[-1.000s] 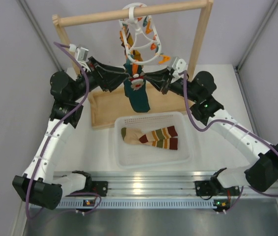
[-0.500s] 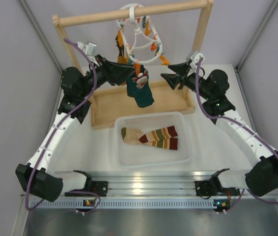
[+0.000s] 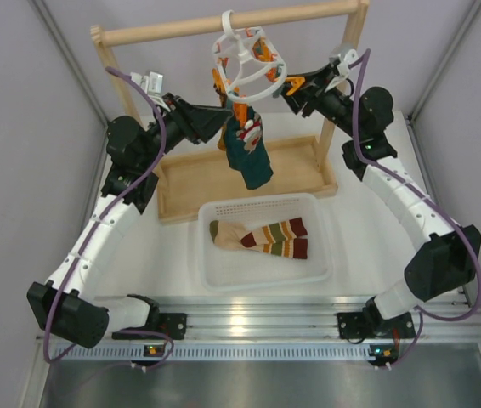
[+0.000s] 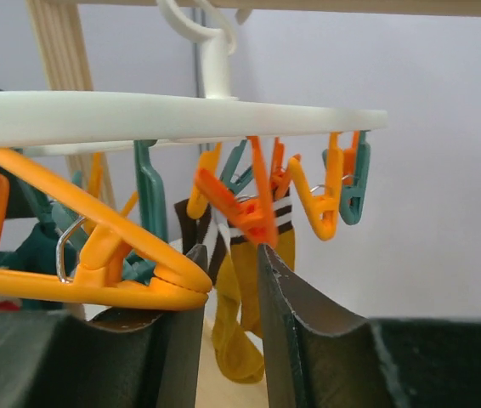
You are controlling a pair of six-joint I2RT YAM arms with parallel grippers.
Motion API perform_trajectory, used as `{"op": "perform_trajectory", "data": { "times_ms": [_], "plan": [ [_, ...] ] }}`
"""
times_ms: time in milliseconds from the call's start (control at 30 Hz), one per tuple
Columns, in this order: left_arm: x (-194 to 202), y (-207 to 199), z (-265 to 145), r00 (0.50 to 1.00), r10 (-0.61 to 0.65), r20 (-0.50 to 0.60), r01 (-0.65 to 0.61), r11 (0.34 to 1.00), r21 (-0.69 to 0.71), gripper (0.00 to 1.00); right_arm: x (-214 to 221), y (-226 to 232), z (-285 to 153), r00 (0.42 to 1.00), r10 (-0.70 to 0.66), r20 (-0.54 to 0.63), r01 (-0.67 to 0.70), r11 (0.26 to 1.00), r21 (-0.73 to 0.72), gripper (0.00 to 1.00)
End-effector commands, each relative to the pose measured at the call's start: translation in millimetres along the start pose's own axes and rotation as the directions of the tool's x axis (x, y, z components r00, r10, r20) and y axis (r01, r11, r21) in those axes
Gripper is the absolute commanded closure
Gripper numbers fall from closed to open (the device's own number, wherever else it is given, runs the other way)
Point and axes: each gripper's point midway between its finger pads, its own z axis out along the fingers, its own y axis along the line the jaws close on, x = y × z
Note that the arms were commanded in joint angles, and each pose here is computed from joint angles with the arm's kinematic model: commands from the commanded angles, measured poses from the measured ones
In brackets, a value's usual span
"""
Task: Clip the socks to the hanger
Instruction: Open the clamp at the hanger.
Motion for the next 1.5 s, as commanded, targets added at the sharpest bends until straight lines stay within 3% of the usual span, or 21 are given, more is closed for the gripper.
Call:
{"op": "perform_trajectory", "data": {
  "times_ms": [0, 167, 367, 633, 800, 967, 1167, 1233, 1300, 1333, 1467],
  "plan": [
    [-19.0, -20.1, -5.7, 0.997, 0.038, 0.066, -0.041, 0.998, 0.040, 0.47, -39.1, 37.1, 4.8, 0.992, -0.082, 0.093, 0.094, 0.988, -0.126, 0.71],
    [-17.7, -28.9, -12.0, 0.997, 0.040, 0.065, -0.044, 0.997, 0.068, 0.48, -22.0, 63.9, -5.9, 0.994, -0.092, 0.056, 0.101, 0.979, -0.177, 0.70],
    [-20.1, -35.2, -13.0, 0.997, 0.027, 0.072, -0.034, 0.995, 0.091, 0.48, -15.9, 106.8, -7.5, 0.975, -0.208, 0.073, 0.219, 0.943, -0.252, 0.69],
    [-23.2, -33.3, -12.5, 0.996, 0.023, 0.085, -0.030, 0.997, 0.072, 0.47, -13.2, 131.3, 0.8, 0.975, -0.204, 0.091, 0.222, 0.928, -0.298, 0.70],
    [-23.0, -21.9, -3.9, 0.996, 0.034, 0.078, -0.037, 0.998, 0.043, 0.48, -17.6, 136.2, -3.3, 0.978, -0.194, 0.077, 0.208, 0.928, -0.308, 0.67],
    [-24.0, -8.7, -0.8, 0.995, 0.053, 0.082, -0.052, 0.999, -0.013, 0.51, -14.4, 122.0, -10.8, 0.988, -0.155, 0.012, 0.154, 0.962, -0.227, 0.56],
    [-22.4, -1.3, -2.3, 0.995, 0.063, 0.075, -0.060, 0.997, -0.038, 0.52, -10.7, 95.8, -17.6, 0.998, -0.064, -0.011, 0.062, 0.991, -0.120, 0.54],
    [-25.2, 1.4, -3.7, 0.996, 0.046, 0.078, -0.043, 0.998, -0.039, 0.53, -13.2, 89.4, -16.4, 0.998, -0.069, 0.011, 0.069, 0.993, -0.097, 0.56],
    [-29.0, 1.2, -5.9, 0.996, 0.023, 0.086, -0.021, 1.000, -0.021, 0.53, -13.4, 88.6, -14.3, 0.997, -0.074, 0.019, 0.076, 0.992, -0.100, 0.64],
    [-30.4, 0.0, -6.6, 0.996, 0.018, 0.087, -0.017, 1.000, -0.008, 0.52, -11.2, 88.6, -12.8, 0.997, -0.079, 0.017, 0.080, 0.991, -0.106, 0.72],
    [-35.5, -20.7, -16.3, 0.997, 0.029, 0.070, -0.037, 0.993, 0.114, 0.47, -6.8, 93.9, -14.5, 0.995, -0.098, 0.007, 0.098, 0.985, -0.142, 0.87]
  ]
}}
